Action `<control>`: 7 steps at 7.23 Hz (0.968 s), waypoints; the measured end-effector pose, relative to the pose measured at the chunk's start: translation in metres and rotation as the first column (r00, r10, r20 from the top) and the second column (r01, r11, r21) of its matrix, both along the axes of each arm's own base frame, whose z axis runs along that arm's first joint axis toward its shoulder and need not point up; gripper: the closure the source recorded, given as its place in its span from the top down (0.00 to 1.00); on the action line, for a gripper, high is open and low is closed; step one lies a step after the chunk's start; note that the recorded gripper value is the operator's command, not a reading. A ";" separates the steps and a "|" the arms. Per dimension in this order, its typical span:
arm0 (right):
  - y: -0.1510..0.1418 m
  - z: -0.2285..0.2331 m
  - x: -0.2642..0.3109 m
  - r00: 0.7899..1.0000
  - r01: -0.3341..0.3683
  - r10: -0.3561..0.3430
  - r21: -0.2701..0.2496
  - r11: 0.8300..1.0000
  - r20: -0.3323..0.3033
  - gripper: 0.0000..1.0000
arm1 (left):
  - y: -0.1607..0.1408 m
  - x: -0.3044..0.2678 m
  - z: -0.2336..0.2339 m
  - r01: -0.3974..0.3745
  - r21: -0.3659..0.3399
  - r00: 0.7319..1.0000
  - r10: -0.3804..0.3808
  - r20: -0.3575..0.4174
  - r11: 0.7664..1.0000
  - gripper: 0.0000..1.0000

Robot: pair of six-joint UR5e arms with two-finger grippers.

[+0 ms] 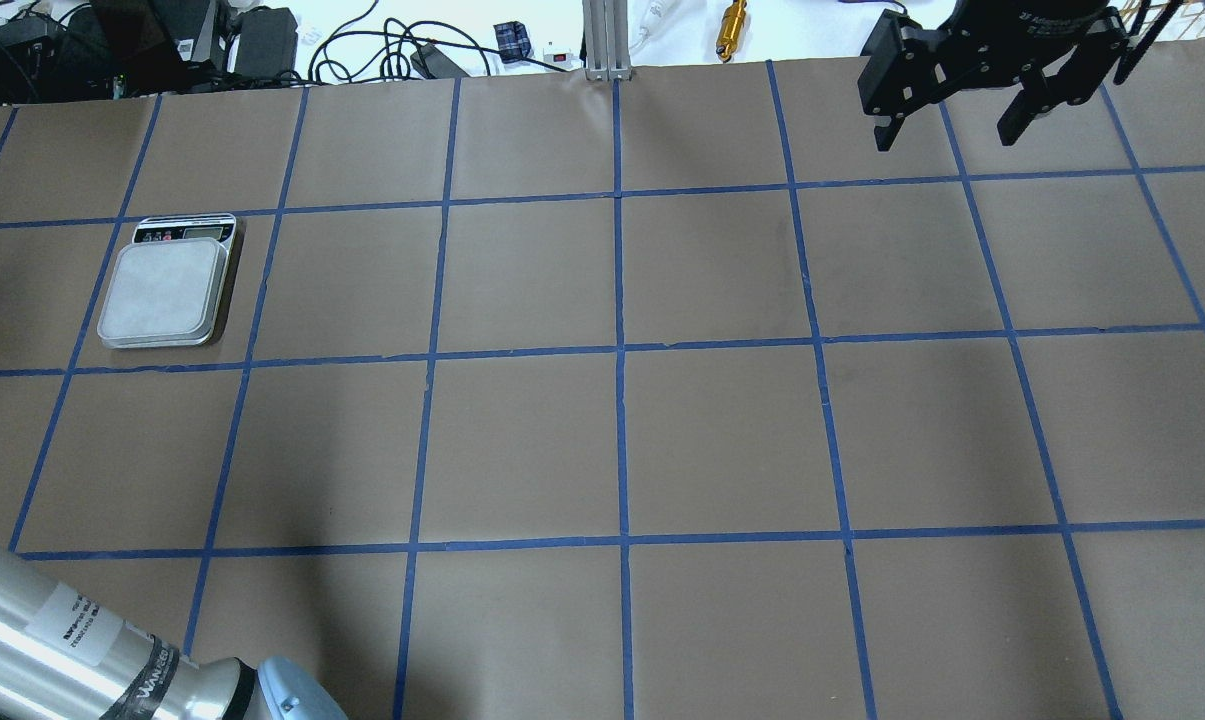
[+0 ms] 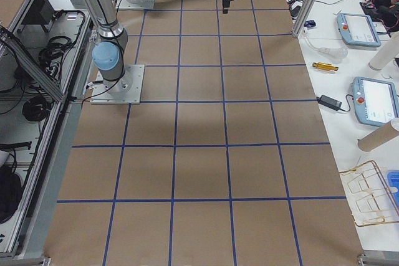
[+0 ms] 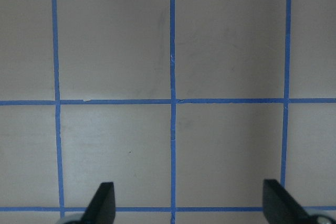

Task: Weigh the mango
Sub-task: 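Lower the left gripper over the red-yellow mango and close on it, then lift the mango with the left gripper toward the scale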

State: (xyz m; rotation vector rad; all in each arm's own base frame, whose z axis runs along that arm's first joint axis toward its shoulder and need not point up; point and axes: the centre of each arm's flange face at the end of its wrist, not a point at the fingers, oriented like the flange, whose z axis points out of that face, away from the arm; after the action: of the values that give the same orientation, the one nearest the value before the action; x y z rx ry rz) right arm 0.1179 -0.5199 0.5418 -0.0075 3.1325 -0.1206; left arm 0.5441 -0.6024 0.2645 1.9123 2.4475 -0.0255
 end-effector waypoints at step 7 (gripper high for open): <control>0.000 0.000 0.000 1.000 0.000 0.000 0.001 1.000 0.001 1.00 | -0.013 0.014 -0.056 0.159 -0.011 0.987 -0.159 0.000 0.987 1.00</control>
State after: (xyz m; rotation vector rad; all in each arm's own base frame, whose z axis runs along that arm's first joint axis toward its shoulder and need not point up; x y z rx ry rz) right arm 0.1179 -0.5202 0.5414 -0.0075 3.1319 -0.1192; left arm 0.5581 -0.6153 0.2087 2.0981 2.2842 -0.0442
